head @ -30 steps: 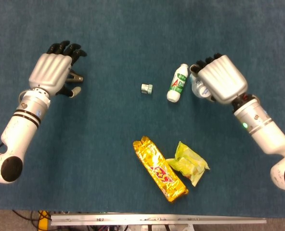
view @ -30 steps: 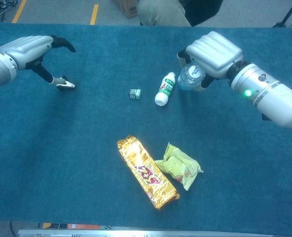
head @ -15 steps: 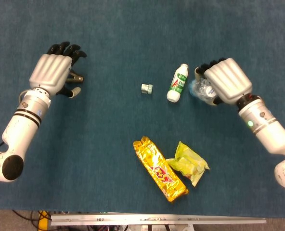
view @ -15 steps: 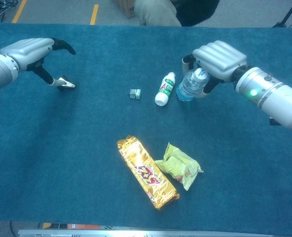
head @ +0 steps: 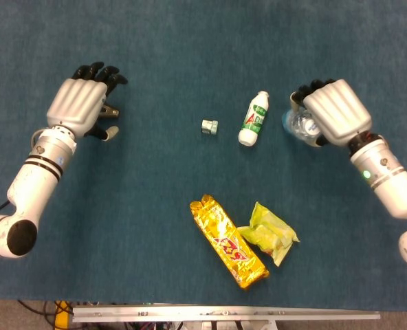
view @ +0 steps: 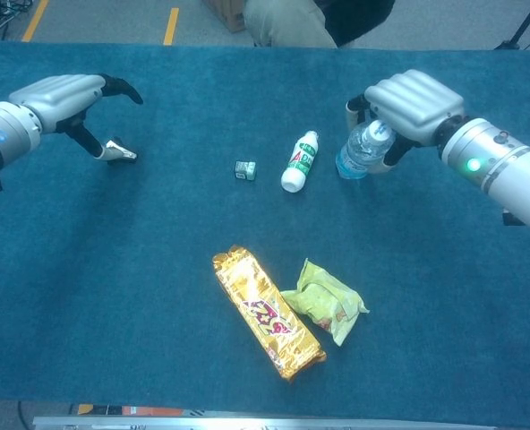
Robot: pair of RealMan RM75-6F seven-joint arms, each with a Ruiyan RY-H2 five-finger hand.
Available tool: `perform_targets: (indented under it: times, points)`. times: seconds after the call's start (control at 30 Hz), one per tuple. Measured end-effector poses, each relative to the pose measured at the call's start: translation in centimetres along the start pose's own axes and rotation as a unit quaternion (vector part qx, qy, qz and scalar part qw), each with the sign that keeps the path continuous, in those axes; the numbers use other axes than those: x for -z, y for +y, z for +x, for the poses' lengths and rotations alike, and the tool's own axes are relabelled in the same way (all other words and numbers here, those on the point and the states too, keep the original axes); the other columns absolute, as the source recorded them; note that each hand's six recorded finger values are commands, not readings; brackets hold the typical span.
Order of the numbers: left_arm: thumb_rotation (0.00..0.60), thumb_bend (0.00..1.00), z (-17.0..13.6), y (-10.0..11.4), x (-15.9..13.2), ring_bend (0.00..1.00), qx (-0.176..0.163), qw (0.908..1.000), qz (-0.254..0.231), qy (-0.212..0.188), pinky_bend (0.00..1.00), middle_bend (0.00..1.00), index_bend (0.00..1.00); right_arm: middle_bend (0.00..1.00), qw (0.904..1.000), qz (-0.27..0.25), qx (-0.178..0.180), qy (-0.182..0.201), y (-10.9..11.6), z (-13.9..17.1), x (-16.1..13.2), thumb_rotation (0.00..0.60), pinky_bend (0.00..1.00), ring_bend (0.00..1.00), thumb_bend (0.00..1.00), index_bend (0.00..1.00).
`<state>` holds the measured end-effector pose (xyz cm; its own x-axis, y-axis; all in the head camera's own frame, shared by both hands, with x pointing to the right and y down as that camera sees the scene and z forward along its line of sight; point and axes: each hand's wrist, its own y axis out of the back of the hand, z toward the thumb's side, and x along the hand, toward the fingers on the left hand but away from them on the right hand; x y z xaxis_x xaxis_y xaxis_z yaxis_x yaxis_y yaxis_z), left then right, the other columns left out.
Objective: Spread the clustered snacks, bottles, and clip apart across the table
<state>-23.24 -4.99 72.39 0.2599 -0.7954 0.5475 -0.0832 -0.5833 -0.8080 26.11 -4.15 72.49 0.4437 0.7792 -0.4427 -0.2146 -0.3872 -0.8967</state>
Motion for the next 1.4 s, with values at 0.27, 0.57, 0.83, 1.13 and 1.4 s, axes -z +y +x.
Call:
perform_targets:
  times: [0.27,0.57,0.83,1.13,1.4]
  points:
    - [0.6,0.22,0.3,-0.3,0.0,0.02,0.003,1.0,0.001,-0.001,0.07,0.11,0.18,0.39,0.9999,0.003,0.004,-0.012,0.3,0.1,0.7,0.6,0.46,0.32,0.01,0.4]
    - [0.6,0.22,0.4,-0.5,0.0,0.02,0.007,1.0,0.002,0.001,0.07,0.11,0.18,0.37,0.9995,-0.004,0.019,-0.023,1.2,0.0,1.4,0.6,0.45,0.31,0.01,0.37]
    - [0.6,0.22,0.4,-0.4,-0.1,0.02,0.007,1.0,0.003,-0.001,0.07,0.11,0.18,0.37,0.999,-0.01,0.034,-0.028,2.7,0.5,2.0,0.6,0.45,0.3,0.01,0.34]
    - [0.6,0.22,-0.2,0.3,-0.1,0.02,-0.001,0.9999,0.003,-0.009,0.07,0.11,0.18,0.36,0.9964,-0.032,0.069,-0.037,6.0,2.1,3.2,0.6,0.43,0.29,0.01,0.29]
    - [0.6,0.22,-0.9,0.3,0.0,0.02,-0.008,0.9995,0.015,-0.026,0.07,0.14,0.22,0.36,0.9909,-0.063,0.109,-0.048,9.1,4.8,4.9,0.6,0.43,0.29,0.01,0.29]
